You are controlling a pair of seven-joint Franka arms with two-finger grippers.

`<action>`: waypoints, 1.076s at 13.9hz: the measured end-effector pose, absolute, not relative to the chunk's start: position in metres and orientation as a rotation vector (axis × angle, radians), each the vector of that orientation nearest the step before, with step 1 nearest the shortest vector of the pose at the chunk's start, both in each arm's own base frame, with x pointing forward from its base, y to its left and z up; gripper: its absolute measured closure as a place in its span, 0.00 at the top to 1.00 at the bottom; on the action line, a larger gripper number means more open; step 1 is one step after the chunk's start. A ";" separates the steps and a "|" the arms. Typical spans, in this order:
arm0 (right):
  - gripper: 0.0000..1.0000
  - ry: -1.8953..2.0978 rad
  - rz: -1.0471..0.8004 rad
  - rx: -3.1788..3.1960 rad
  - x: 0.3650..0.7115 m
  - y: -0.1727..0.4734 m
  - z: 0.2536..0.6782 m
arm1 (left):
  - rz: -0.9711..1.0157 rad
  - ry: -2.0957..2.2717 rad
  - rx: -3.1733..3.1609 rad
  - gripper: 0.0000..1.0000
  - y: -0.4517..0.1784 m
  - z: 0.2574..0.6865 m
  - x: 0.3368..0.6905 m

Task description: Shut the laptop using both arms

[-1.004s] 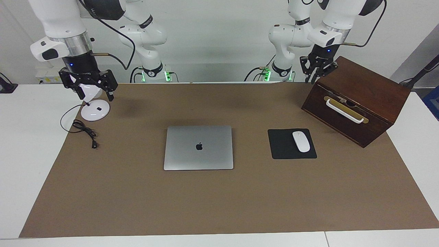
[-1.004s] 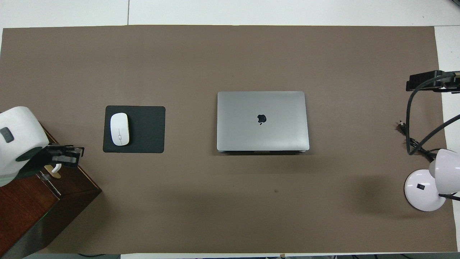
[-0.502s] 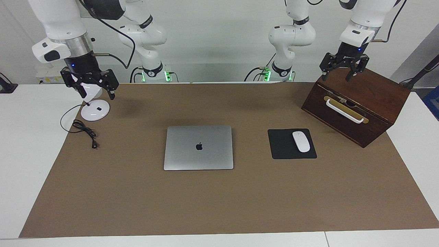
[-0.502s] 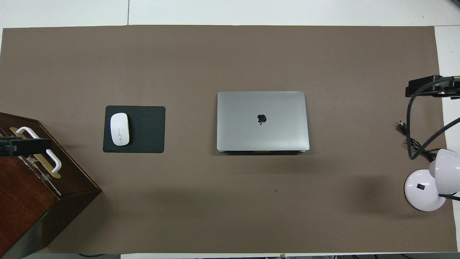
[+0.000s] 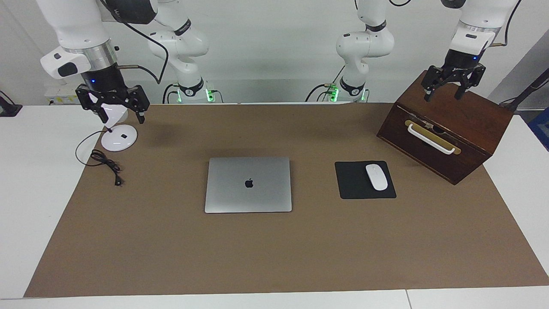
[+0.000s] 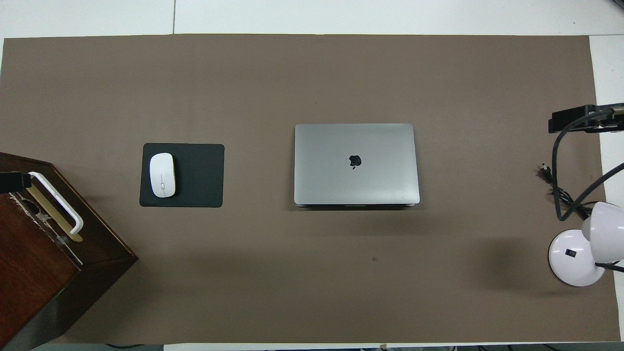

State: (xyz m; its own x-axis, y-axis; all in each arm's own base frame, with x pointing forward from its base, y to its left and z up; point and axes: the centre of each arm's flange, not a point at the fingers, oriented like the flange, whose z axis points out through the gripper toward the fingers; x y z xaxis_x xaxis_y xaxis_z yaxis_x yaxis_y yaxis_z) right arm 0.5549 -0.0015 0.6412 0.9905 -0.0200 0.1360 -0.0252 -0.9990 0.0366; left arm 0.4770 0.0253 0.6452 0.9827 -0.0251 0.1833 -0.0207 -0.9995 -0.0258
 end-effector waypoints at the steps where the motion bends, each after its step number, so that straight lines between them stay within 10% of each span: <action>1: 1.00 -0.032 0.211 3.096 0.555 -0.001 0.641 | -0.278 0.037 -3.104 1.00 0.025 0.649 0.482; 15: 1.00 -0.016 0.178 3.098 0.553 0.001 0.639 | -0.089 0.037 -3.131 1.00 0.020 0.631 0.530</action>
State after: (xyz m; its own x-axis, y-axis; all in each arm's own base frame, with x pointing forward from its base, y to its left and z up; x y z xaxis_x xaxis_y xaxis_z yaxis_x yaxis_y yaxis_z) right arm 0.5530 0.0013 0.6388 0.9934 -0.0078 0.1145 -0.0122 -0.9992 0.0383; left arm 0.5299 0.0204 0.6305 0.9981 -0.0240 0.0568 -0.0235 -0.9997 -0.0098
